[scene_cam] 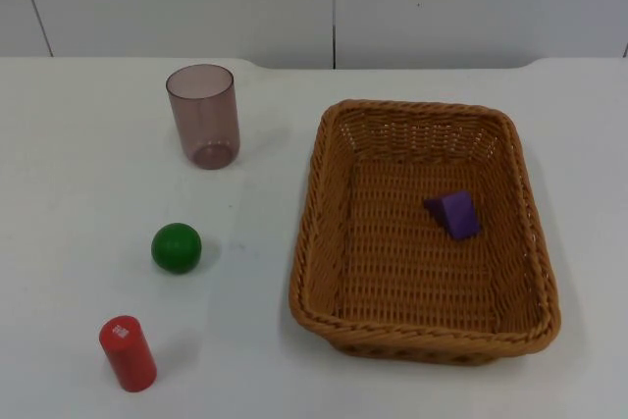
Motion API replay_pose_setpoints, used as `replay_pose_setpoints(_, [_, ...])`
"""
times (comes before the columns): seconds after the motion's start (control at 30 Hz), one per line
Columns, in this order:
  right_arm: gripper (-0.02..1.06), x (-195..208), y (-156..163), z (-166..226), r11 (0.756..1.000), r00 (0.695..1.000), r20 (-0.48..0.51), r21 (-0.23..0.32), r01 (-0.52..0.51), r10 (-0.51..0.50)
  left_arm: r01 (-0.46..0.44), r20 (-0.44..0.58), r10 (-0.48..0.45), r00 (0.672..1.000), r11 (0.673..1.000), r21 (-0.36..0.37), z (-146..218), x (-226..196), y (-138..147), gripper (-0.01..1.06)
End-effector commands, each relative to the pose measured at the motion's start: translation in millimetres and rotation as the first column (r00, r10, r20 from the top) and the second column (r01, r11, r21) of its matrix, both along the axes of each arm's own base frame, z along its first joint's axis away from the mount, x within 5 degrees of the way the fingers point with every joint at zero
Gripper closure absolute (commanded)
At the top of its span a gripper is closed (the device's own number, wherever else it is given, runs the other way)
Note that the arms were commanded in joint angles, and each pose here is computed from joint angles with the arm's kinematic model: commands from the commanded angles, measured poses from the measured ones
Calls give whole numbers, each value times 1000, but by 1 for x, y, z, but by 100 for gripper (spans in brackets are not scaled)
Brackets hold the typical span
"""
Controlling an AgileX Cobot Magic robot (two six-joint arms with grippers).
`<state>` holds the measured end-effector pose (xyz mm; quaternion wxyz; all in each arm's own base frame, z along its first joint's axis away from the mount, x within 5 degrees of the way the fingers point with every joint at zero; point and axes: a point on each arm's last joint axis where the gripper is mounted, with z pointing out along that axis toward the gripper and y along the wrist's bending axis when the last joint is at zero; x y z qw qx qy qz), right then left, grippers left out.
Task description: Pick up the basket with the left hand and place the triangular block into the basket with the right hand.
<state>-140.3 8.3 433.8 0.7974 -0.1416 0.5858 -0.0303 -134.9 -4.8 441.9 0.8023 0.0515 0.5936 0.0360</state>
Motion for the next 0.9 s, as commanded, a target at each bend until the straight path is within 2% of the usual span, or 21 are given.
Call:
replay_pose_setpoints(0.0, [1, -1, -4, -3, 1000, 1000, -20, -19, -1, 1, 15, -5, -15, 1000, 1000, -1, -2, 1, 0, 0])
replay_pose_setpoints(0.2, [1, 0, -6, -6, 1000, 999, -43, -17, 0, -1, -5, 4, 5, 1000, 1000, 15, -9, -3, 1, 0])
replay_pose_setpoints(0.27, [1, 2, -6, -8, 1000, 998, -68, -22, 2, -3, -17, -67, 18, 998, 1000, 13, -17, 6, 2, 0])
replay_pose_setpoints(0.3, [1, 2, -6, -8, 1000, 998, -68, -22, 2, -3, -17, -67, 18, 998, 1000, 13, -17, 6, 2, 0])
replay_pose_setpoints(0.4, [1, 19, -6, -20, 1000, 989, -148, -26, 11, -14, 34, -193, -32, 981, 999, 9, -32, 20, -2, 0])
replay_pose_setpoints(0.47, [1, 31, -5, -29, 1000, 978, -210, -11, 9, -11, 60, -215, -57, 975, 998, 9, -36, 26, -5, 0])
replay_pose_setpoints(0.5, [1, 31, -5, -29, 1000, 978, -210, -11, 9, -11, 60, -215, -57, 975, 998, 9, -36, 26, -5, 0])
replay_pose_setpoints(0.53, [1, 37, -5, -35, 1000, 966, -258, -9, 17, -19, 71, -233, -67, 970, 997, 10, -40, 31, -6, 0])
replay_pose_setpoints(0.6, [1, 56, -7, -51, 999, 937, -347, -5, 46, -45, 73, -313, -68, 947, 997, 4, -53, 46, -6, 0])
replay_pose_setpoints(0.7, [1, 81, -12, -77, 991, 878, -467, 29, 133, -104, 60, -468, -66, 881, 998, -29, -81, 70, -5, 0])
replay_pose_setpoints(0.73, [1, 81, -12, -77, 991, 878, -467, 29, 133, -104, 60, -468, -66, 881, 998, -29, -81, 70, -5, 0])
replay_pose_setpoints(0.8, [1, 97, -15, -96, 983, 831, -537, 15, 183, -146, 56, -556, -68, 828, 998, -39, -104, 88, -5, 0])
replay_pose_setpoints(0.87, [1, 112, -14, -116, 983, 789, -596, 1, 184, -147, 49, -630, -65, 774, 998, -43, -128, 105, -5, 0])
